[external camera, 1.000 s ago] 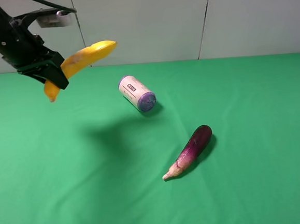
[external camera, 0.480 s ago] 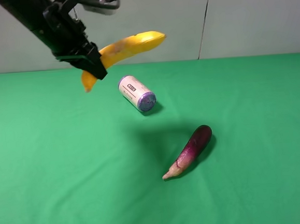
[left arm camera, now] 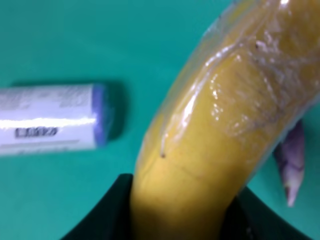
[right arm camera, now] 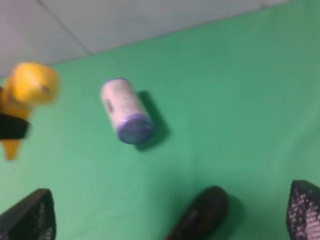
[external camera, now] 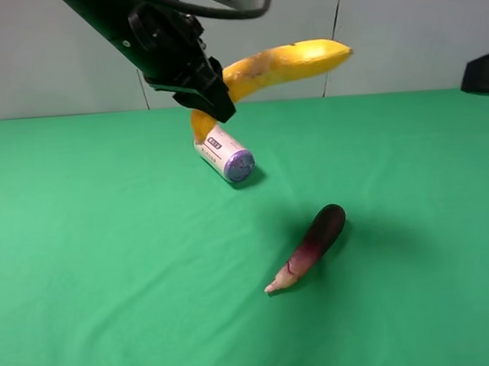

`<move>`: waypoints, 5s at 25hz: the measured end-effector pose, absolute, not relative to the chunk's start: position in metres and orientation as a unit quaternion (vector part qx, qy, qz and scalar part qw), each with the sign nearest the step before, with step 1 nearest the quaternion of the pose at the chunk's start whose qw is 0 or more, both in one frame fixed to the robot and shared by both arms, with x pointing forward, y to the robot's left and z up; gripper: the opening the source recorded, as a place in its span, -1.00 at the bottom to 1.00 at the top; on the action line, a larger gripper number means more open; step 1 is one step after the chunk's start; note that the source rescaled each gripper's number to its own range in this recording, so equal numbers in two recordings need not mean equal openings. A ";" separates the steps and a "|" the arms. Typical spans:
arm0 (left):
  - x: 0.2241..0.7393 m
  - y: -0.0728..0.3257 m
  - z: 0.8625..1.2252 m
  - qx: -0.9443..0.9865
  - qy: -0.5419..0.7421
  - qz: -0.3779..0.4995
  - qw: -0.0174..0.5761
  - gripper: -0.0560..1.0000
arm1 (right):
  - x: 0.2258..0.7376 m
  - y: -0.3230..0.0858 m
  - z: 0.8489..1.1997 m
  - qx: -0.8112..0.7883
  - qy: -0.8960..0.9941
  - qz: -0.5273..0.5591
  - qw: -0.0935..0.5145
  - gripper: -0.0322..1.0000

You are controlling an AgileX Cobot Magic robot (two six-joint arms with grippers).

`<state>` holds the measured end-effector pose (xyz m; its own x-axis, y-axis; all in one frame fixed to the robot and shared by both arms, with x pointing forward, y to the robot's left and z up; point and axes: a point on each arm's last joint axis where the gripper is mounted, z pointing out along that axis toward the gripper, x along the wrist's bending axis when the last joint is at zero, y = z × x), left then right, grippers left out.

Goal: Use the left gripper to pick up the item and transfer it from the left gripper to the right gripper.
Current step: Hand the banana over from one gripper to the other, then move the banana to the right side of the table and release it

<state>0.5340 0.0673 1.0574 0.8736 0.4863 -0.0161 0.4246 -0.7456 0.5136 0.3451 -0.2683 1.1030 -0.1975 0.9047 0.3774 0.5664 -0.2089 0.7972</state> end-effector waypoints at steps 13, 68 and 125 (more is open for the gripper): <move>0.514 0.019 1.050 0.935 0.208 0.056 0.282 -0.89 | 0.381 -0.258 1.101 0.571 0.608 0.539 0.114 1.00; 0.509 -0.032 1.037 0.934 0.182 0.044 0.303 -0.89 | 0.426 -0.254 1.076 0.548 0.636 0.542 0.045 -0.92; 0.382 0.185 1.109 0.857 0.438 0.180 0.202 0.85 | 0.424 -0.254 1.073 0.542 0.653 0.527 0.048 -0.92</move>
